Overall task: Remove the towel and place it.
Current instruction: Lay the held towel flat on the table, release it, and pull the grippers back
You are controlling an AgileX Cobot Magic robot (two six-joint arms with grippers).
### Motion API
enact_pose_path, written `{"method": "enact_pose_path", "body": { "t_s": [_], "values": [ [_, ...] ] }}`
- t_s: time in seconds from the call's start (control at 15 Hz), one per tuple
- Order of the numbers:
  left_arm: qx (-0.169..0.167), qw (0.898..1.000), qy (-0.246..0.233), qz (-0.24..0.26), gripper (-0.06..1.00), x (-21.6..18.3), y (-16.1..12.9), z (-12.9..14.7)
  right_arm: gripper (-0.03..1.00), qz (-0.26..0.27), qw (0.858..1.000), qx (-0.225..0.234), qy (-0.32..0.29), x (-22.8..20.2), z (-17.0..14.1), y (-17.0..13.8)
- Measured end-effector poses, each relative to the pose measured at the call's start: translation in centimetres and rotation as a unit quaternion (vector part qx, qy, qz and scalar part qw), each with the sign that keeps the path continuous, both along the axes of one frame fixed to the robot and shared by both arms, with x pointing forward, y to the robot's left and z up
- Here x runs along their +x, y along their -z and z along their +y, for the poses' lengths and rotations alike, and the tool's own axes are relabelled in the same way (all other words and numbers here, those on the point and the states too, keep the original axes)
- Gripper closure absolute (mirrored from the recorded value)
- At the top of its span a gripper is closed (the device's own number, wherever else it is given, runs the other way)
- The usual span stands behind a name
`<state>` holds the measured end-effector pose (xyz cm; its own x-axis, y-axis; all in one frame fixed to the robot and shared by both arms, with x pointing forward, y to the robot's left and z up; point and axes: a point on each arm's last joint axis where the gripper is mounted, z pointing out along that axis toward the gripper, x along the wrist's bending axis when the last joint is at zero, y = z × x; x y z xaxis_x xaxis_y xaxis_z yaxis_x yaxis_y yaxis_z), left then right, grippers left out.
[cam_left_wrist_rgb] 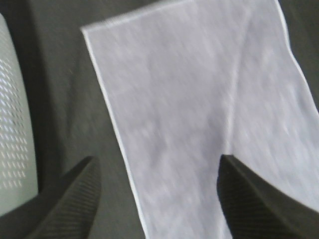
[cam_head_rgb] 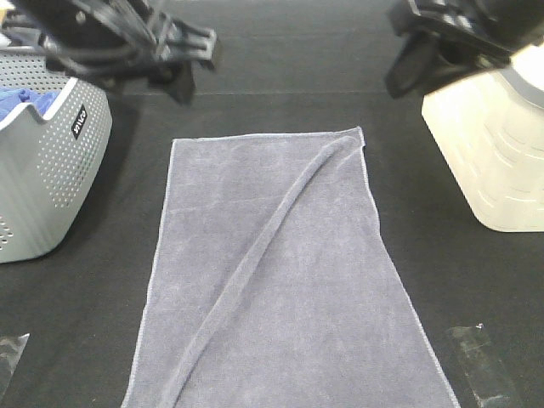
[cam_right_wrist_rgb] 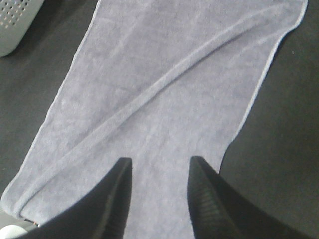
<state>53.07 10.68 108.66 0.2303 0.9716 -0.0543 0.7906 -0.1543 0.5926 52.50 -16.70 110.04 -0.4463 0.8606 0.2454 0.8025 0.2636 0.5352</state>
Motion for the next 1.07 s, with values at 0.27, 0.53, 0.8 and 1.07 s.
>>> {"method": "enact_pose_path", "body": {
  "t_s": [0.27,0.53,0.8,1.07],
  "values": [
    [-0.003,0.998,-0.049,0.036,0.33,6.9,3.5,2.7,0.61,0.026,1.000,-0.011,-0.008,5.9,2.2,1.6],
    [-0.045,0.996,-0.054,0.063,0.33,12.6,6.2,2.4,0.61,0.032,0.999,-0.034,0.018,11.0,3.5,3.7],
    [-0.030,0.994,-0.050,0.093,0.33,17.3,9.7,0.6,0.61,0.076,0.995,-0.055,0.016,13.7,4.5,7.2],
    [-0.004,0.990,-0.072,0.122,0.33,21.0,13.6,0.1,0.61,0.093,0.994,-0.063,0.014,14.0,4.6,8.5]
  ]
}}
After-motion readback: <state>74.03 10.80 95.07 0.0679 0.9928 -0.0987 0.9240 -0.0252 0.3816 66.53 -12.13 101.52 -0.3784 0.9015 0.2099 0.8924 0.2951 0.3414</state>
